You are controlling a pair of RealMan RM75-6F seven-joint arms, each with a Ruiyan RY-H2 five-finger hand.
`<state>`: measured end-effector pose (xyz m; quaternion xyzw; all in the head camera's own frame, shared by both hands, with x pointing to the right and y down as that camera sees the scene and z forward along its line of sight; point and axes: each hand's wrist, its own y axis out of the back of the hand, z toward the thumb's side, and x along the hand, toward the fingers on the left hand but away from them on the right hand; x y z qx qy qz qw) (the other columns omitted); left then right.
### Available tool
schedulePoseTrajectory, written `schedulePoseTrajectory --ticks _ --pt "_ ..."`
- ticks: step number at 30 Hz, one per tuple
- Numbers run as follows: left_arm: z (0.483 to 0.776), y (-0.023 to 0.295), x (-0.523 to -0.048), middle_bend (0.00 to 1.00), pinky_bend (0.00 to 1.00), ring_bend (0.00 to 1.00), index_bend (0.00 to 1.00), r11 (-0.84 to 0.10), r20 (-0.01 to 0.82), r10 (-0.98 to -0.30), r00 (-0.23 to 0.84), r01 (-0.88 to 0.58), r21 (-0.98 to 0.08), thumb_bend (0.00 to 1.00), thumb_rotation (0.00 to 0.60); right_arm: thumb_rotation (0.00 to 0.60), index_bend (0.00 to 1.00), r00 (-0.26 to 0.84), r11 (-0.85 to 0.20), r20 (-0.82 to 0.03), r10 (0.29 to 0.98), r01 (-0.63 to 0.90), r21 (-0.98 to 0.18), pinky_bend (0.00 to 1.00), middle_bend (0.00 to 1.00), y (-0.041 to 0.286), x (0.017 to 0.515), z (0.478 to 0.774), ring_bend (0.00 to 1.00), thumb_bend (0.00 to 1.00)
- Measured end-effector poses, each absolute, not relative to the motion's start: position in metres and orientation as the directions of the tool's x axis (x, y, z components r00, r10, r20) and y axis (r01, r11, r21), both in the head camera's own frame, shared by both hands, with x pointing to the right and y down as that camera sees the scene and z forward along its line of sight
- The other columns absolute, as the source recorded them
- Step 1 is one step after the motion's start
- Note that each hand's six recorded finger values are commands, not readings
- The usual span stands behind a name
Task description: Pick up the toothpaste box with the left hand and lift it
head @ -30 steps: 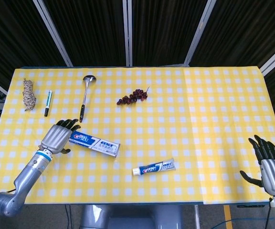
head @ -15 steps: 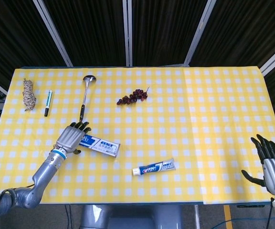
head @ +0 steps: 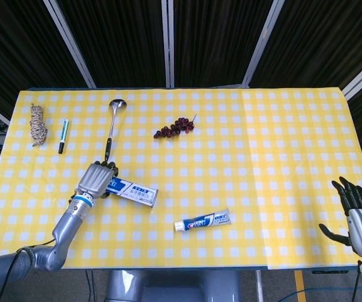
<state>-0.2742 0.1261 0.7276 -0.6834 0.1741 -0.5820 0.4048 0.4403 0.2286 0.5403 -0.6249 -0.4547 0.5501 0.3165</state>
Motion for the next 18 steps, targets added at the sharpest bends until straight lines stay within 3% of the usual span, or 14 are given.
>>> schedulePoseTrajectory --ticks 5,18 --pt "0.728 0.126 -0.276 0.45 0.46 0.43 0.62 -0.594 0.627 -0.735 0.257 0.201 -0.779 0.36 0.6 0.6 0.0 -0.018 -0.388 -0.401 0.916 0.217 -0.896 0.0 0.0 0.229 0.439 0.541 0.0 0.08" --pt "0.697 0.102 -0.289 0.45 0.46 0.43 0.63 -0.52 0.538 -0.801 0.262 0.14 -0.843 0.36 0.6 0.6 0.0 -0.016 -0.385 -0.398 0.917 0.218 -0.897 0.0 0.0 0.229 0.438 0.54 0.0 0.08"
